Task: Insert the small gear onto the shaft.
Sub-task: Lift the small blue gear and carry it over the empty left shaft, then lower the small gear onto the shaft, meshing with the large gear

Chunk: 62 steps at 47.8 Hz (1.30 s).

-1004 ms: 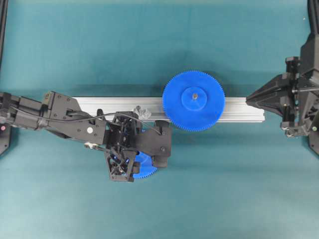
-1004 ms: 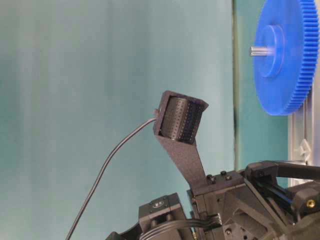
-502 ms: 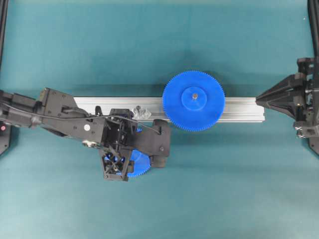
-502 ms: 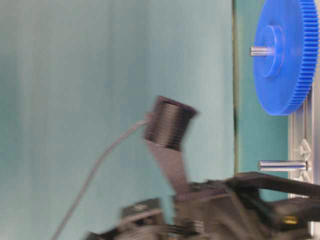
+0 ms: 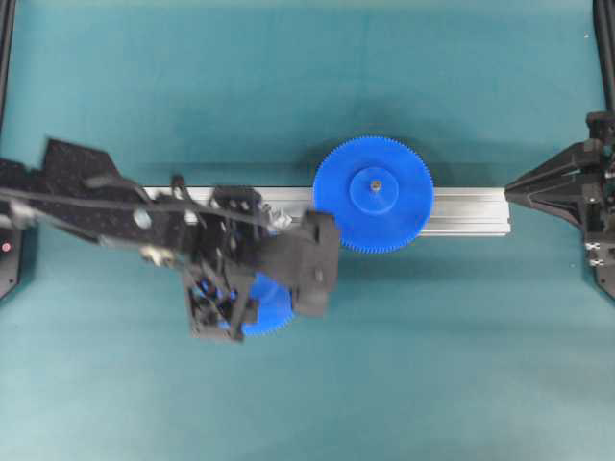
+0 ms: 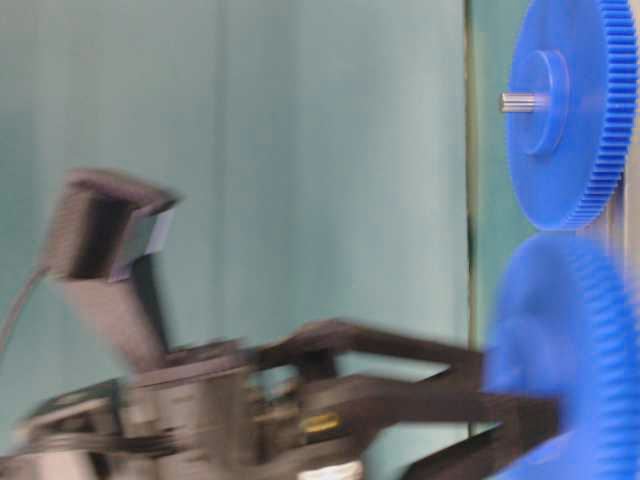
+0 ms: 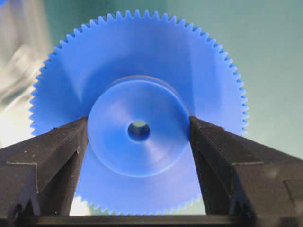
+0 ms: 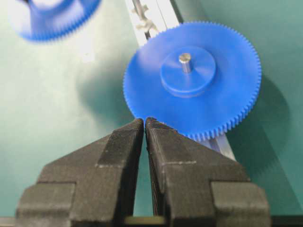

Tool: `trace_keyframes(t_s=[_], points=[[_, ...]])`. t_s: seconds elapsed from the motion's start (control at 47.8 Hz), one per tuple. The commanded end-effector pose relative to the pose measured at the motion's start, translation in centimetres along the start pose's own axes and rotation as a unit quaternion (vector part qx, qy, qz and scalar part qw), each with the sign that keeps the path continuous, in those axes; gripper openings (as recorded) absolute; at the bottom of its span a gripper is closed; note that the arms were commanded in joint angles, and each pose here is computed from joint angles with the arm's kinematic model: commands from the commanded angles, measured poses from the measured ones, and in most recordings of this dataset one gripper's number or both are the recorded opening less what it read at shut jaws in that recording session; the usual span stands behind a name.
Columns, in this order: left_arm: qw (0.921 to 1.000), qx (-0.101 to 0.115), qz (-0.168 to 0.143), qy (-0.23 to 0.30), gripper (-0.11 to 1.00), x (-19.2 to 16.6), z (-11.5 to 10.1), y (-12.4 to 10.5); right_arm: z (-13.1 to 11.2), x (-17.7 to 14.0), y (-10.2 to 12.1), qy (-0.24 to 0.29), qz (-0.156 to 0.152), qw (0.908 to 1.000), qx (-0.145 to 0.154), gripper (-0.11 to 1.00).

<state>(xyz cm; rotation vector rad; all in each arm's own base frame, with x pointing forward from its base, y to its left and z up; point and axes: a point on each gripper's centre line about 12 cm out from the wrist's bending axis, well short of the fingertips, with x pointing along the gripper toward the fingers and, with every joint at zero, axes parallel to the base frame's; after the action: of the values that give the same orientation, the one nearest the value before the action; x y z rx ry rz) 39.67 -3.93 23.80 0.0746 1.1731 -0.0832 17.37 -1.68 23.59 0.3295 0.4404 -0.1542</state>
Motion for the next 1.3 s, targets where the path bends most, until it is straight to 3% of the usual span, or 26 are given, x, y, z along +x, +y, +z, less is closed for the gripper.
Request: trace_keyframes(t_s=[0.0,0.146,0.293,0.481,0.732,1.276], points=[[0.9984,-0.011,0.010,-0.054,0.72,-3.5,1.2,1.5,0.3,-0.1,0.1,-0.006,0.003,1.0000,0.004,0.17],[0.9953,-0.002,0.023,-0.094,0.72,-3.9,1.1,3.1,0.1,-0.2,0.1,-0.001,0.001,1.0000,0.004,0.17],[0.9944,0.006,0.032,-0.101,0.72,-3.5,0.4,4.1,-0.1,-0.2,0.0,0.010,-0.001,0.9999,0.004,0.17],[0.9947,-0.005,0.039,-0.095,0.72,-2.8,-0.3,5.3,0.0,-0.4,0.1,0.008,-0.001,1.0000,0.003,0.17],[0.9906,-0.011,0.045,-0.129,0.72,-1.6,0.0,5.9,-0.1,-0.5,0.0,0.006,-0.001,1.0000,0.001,0.17],[0.9955,-0.012,0.040,-0.085,0.72,2.2,-1.5,5.9,-0.1,-0.5,0.0,0.005,-0.002,1.0000,0.002,0.17]])
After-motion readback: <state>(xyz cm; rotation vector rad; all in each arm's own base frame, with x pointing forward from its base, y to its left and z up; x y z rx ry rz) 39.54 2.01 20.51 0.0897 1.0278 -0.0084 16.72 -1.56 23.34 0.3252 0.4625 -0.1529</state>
